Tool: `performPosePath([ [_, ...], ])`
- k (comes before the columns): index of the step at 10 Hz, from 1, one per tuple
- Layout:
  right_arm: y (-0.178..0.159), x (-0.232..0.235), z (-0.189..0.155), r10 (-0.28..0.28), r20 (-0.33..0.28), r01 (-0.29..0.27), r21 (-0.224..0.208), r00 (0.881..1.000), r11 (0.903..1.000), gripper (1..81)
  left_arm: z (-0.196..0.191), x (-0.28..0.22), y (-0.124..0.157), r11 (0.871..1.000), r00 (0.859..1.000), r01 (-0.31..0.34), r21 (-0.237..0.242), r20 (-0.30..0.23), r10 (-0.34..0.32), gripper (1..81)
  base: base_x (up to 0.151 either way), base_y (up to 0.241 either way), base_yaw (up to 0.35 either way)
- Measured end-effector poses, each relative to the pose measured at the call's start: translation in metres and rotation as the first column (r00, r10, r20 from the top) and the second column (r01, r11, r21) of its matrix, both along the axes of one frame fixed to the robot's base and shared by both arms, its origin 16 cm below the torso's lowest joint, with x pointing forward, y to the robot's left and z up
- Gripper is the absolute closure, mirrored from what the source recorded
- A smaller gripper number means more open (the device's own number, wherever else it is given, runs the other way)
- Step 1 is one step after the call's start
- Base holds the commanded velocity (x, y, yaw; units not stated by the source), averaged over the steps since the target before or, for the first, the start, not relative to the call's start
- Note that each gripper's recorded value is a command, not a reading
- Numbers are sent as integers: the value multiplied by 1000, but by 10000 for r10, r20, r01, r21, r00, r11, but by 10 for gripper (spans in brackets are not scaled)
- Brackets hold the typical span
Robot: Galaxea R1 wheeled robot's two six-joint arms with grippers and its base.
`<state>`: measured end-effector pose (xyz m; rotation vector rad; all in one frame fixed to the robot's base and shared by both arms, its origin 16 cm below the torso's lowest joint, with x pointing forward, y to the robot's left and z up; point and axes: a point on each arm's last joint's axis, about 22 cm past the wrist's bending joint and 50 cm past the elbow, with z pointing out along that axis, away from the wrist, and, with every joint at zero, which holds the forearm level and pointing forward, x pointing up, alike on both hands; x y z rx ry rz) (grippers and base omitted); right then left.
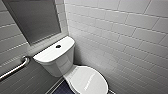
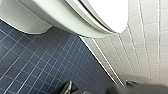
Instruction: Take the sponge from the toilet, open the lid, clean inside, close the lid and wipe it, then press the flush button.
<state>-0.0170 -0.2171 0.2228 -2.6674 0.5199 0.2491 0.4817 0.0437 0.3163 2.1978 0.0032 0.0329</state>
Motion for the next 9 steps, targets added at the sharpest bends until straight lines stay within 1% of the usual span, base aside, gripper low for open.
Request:
performPosePath([
  [2, 3, -21, 8, -559, -111, 557, -192, 9984, 9983, 811, 3, 4, -35, 9980, 9986, 529, -352, -49, -531, 10, 0, 0, 0],
  [3, 5, -39, 14, -701, -313, 694, -234, 9971, 9973, 811, 8, 12, -47, 9967, 9980, 638, -493, 1, -639, 10, 0, 0, 0],
  [4, 10, -53, 20, -726, -529, 717, -193, 9960, 9972, 811, 12, 23, -52, 9970, 9986, 528, -567, -6, -529, 10, 0, 0, 0],
  [5, 13, -55, 21, -738, -563, 730, -159, 9957, 9972, 811, 12, 26, -51, 9978, 9992, 327, -575, -217, -340, 10, 0, 0, 0],
  [7, 27, -48, 17, -824, -445, 822, -61, 9956, 9966, 811, 7, 28, -49, 9984, 9957, -209, -519, -911, 161, 10, 0, 0, 0],
  [9, 30, -48, 15, -806, -449, 803, -87, 9957, 9967, 811, 9, 36, -56, 9963, 9911, -642, -570, -1202, 570, 10, 0, 0, 0],
])
